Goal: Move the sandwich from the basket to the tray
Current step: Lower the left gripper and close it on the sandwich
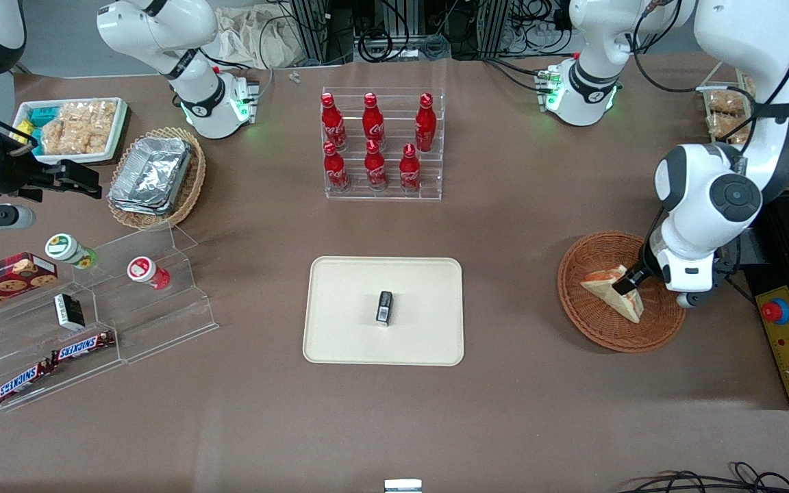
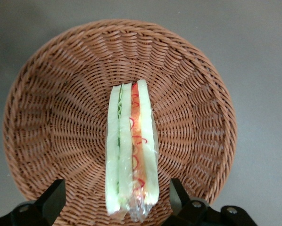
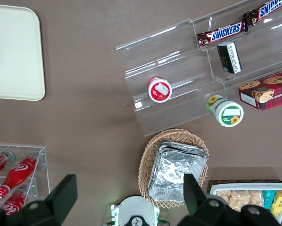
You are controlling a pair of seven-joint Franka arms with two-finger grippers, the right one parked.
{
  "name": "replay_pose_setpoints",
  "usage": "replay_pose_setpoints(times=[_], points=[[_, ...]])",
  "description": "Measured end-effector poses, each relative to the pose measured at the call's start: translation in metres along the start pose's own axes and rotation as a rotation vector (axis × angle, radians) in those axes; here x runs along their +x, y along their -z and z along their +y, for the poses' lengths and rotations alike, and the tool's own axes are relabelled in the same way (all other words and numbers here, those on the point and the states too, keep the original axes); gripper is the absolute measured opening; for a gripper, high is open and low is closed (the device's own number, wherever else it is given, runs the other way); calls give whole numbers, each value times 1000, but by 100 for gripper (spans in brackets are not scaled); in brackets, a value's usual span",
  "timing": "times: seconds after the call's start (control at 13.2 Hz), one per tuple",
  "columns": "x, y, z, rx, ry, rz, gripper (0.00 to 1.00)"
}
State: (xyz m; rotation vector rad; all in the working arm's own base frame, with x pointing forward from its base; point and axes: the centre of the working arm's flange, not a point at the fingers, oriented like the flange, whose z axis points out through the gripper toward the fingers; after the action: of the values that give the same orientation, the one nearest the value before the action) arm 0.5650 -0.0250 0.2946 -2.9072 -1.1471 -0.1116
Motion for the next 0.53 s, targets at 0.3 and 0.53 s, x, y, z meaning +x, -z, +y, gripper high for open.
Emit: replay_pose_setpoints(times=[0.3,0.53], points=[[-4,-32,-4,-3,31,-1,100],[-2,-46,-11,11,46,-13,94]])
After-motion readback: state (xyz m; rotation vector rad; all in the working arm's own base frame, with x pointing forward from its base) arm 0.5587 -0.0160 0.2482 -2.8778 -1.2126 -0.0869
